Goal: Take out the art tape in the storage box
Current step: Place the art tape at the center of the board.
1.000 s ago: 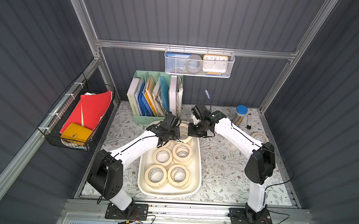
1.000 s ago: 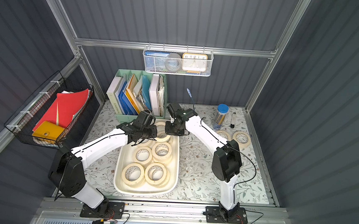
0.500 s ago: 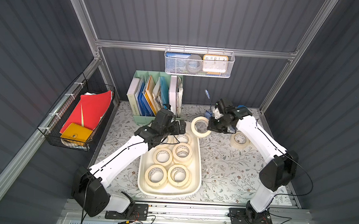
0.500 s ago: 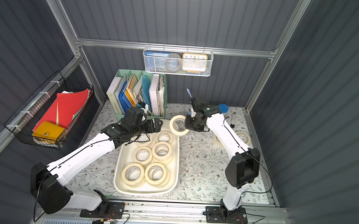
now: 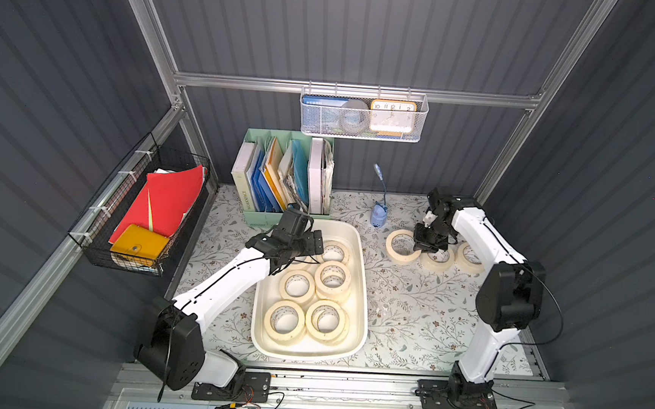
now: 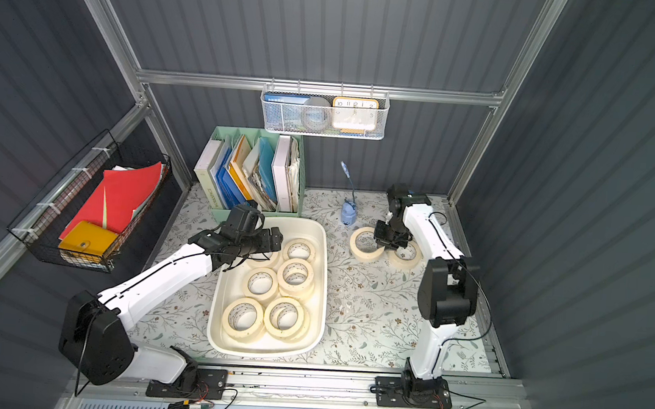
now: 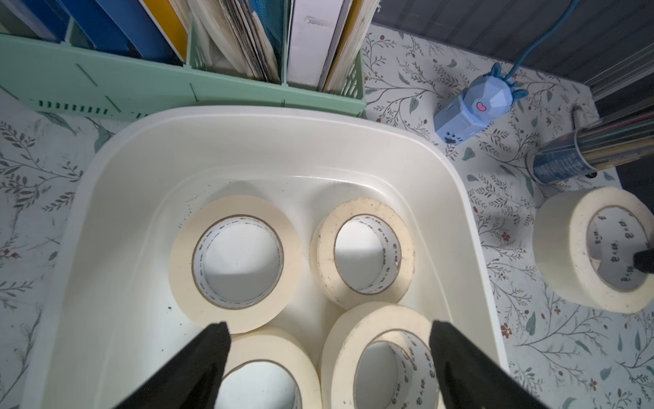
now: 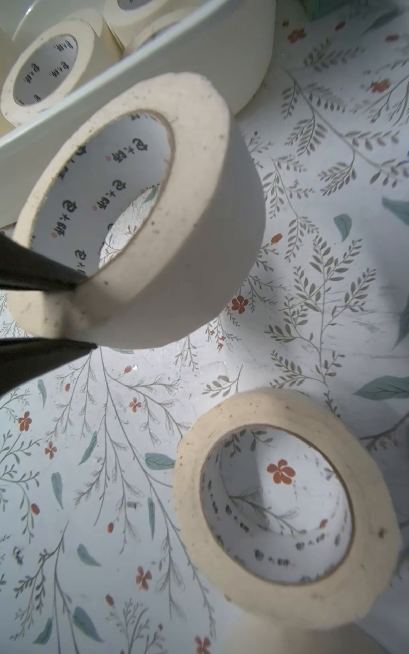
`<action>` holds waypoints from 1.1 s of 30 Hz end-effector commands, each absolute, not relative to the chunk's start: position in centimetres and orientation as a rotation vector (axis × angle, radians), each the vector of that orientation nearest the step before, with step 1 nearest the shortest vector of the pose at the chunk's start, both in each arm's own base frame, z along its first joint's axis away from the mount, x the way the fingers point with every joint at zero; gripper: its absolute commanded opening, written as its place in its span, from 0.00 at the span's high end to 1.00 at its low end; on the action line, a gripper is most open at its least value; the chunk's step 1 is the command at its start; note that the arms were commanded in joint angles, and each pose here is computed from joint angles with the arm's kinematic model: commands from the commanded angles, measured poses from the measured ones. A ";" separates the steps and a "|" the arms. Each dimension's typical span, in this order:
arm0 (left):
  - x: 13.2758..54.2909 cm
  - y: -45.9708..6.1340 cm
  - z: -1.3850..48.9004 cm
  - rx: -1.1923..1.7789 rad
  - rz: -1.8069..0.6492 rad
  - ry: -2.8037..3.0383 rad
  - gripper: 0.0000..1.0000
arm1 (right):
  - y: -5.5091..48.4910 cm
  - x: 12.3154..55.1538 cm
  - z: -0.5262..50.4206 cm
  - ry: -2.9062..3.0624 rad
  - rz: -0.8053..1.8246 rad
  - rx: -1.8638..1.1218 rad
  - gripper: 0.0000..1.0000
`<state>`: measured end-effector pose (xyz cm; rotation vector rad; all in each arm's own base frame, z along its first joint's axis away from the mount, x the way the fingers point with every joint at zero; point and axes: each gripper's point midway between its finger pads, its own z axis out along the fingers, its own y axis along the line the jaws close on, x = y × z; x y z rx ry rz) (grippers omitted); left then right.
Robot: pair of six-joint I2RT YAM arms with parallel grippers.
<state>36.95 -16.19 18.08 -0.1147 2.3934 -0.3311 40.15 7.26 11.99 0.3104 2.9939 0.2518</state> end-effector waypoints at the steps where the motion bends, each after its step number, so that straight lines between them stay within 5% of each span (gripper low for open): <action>1: 34.8 -16.2 15.7 -0.086 -0.323 2.474 0.08 | 6.9 41.9 11.8 2.989 0.282 0.298 1.00; 22: 35.0 -18.2 13.7 -0.048 -0.353 2.515 0.11 | 3.5 44.7 5.0 3.029 0.258 0.415 0.99; 26: 35.0 -18.2 13.7 -0.053 -0.354 2.514 0.11 | 4.1 44.1 5.9 3.005 0.286 0.396 0.78; 33: 35.4 -18.9 13.3 -0.037 -0.373 2.528 0.11 | 5.4 43.1 10.0 2.936 0.296 0.328 0.64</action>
